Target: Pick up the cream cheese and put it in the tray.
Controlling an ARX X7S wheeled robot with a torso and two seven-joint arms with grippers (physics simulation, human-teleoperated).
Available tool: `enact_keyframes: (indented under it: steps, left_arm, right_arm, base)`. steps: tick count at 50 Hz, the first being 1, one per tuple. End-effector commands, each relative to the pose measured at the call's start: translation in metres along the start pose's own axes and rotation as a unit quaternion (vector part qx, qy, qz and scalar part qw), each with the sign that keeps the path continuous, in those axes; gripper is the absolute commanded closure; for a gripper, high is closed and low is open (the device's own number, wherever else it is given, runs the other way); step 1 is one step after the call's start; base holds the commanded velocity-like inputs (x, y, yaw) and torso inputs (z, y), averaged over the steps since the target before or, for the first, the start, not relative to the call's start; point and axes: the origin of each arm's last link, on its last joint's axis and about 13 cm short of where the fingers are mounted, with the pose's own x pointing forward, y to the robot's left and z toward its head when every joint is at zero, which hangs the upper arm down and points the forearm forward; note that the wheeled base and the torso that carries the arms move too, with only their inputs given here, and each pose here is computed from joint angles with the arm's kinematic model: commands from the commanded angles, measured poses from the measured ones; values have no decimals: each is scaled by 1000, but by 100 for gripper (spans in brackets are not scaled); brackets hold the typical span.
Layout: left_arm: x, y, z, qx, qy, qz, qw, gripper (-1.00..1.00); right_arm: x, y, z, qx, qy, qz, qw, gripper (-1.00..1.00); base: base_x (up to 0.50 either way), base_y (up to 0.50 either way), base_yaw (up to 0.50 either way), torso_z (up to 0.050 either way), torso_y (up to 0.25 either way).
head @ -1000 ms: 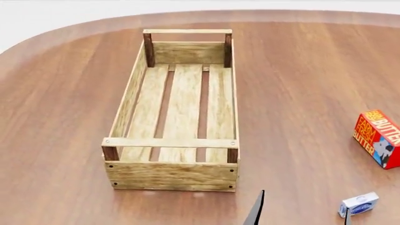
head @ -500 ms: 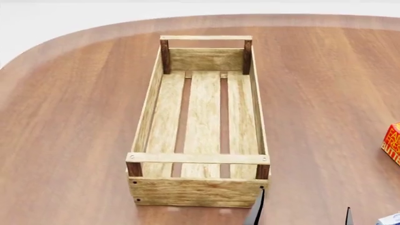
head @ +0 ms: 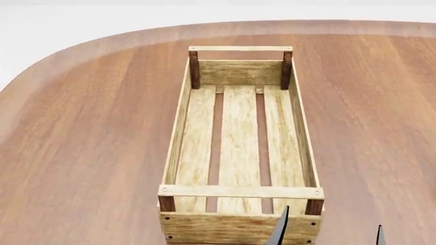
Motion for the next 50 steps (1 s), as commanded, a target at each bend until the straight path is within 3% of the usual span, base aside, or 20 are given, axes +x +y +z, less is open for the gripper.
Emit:
enact_keyframes:
  steps: [1, 50]
  left_arm:
    - [-1, 0, -1, 0, 2, 0, 1000, -100]
    - [0, 0, 1, 1, 0, 1, 1000, -100]
  right_arm:
    - [0, -1, -1, 5, 5, -1, 1000, -100]
    - [1, 0, 1, 6, 4, 1, 1000, -100]
  base:
    - [137, 0, 0, 0, 0]
    - [142, 0, 0, 0, 0]
